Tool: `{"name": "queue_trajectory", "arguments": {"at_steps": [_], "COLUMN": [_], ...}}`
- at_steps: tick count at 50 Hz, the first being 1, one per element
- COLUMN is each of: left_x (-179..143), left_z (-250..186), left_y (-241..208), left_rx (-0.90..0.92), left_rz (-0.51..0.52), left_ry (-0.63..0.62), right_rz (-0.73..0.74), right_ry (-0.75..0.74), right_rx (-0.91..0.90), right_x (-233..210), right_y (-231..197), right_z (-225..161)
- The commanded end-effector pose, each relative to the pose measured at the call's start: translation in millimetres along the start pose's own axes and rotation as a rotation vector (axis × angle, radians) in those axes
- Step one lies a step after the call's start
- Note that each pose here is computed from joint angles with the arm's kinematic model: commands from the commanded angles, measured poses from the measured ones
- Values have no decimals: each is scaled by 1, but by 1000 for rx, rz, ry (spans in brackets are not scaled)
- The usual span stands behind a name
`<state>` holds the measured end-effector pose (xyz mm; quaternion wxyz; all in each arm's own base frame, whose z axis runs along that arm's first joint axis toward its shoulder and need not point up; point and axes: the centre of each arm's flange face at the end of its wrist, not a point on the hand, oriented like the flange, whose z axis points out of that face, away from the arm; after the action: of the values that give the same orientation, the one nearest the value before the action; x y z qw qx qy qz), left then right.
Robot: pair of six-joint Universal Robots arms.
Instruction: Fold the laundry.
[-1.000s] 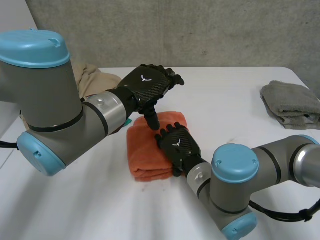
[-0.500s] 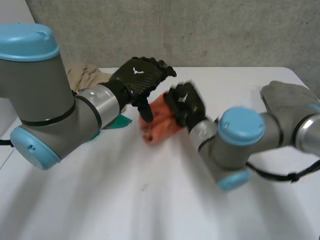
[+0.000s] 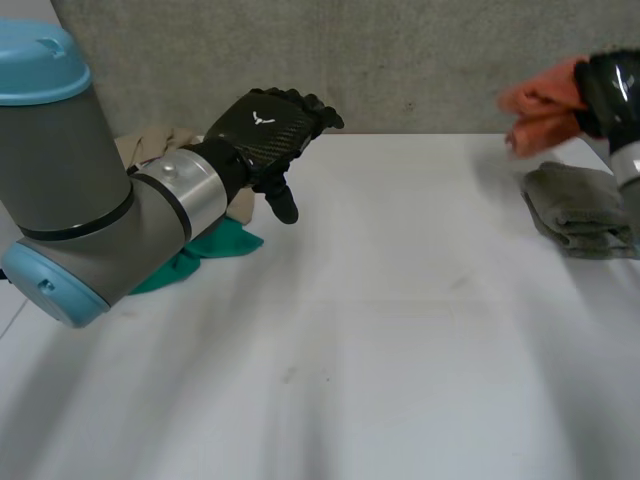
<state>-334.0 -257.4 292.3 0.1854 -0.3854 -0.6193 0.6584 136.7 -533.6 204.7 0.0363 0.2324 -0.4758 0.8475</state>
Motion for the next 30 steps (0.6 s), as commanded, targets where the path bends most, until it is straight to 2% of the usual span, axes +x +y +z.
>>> {"name": "queue_trajectory", "arguments": {"at_steps": [1,3,7,18,25,30], "left_x": [5,9,12,14,21,30], "left_z": [-2,-2,-3,-4,-4,-6], "left_y": [6,7,9,9,5,0], "left_rx": [-21,-23,-31,-30,-19,-6], "left_rz": [-8,-9,-12,-11,-8,-6], "left_ry": [14,23,30,36,52,75], "right_rz": [8,24,42,51,59,24], "right_ry": [-71,-99,-127,-179,-42,80], "right_rx": [-124,-166,-209,-232,-319,-532], "right_x": [29,35,39,58,82,120], "right_y": [83,104,118,96,70,53], "right_z": [-42,-59,-80,-94,-88,-106]}}
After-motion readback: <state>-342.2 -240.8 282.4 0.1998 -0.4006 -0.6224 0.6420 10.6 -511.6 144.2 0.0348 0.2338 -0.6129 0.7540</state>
